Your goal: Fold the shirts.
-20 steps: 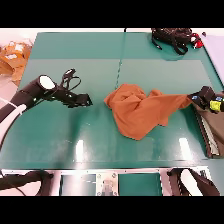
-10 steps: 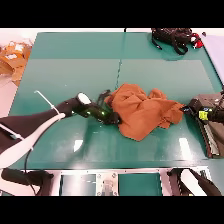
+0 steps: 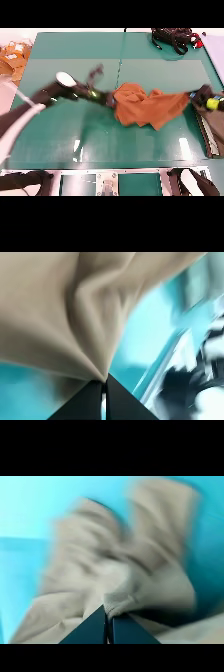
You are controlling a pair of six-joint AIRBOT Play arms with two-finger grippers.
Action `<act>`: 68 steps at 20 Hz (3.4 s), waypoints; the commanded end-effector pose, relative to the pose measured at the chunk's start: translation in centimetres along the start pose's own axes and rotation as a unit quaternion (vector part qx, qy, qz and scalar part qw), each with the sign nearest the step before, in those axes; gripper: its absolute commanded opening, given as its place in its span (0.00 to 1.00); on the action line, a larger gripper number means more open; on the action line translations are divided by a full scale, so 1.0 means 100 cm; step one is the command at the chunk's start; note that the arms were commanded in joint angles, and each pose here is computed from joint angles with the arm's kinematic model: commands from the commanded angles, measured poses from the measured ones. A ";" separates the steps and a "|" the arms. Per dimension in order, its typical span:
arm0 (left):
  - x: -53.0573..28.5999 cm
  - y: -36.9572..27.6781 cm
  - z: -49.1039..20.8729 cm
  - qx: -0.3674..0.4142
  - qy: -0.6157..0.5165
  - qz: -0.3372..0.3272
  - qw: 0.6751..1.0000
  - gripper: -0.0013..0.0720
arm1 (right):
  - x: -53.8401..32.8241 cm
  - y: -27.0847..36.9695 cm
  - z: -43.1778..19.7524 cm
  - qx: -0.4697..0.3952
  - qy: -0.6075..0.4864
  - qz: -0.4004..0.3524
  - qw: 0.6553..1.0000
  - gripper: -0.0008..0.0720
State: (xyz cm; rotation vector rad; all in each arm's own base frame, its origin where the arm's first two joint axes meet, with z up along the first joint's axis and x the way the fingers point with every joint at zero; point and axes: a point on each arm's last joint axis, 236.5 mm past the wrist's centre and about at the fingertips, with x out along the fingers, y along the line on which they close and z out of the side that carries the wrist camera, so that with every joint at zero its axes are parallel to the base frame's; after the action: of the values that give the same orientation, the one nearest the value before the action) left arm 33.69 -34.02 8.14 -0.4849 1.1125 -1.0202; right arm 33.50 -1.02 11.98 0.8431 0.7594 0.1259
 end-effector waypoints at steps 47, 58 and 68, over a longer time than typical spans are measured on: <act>-0.192 0.201 0.091 -0.068 0.040 0.189 0.979 0.93 | 0.062 -0.142 -0.206 0.169 0.253 -0.166 0.938 0.61; -0.228 0.216 0.067 -0.099 0.070 0.292 0.949 0.93 | 0.090 -0.151 -0.093 0.056 0.165 -0.192 0.966 0.03; -0.114 0.183 -0.139 -0.159 0.359 0.246 0.886 0.93 | 0.092 -0.165 -0.071 0.045 0.159 -0.192 0.967 0.03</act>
State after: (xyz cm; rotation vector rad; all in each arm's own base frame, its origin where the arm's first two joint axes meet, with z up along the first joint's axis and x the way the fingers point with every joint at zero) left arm 34.21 -11.41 -2.54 -0.1119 1.7966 -0.5230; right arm 32.49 -3.85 -7.51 0.7679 1.2137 -0.1300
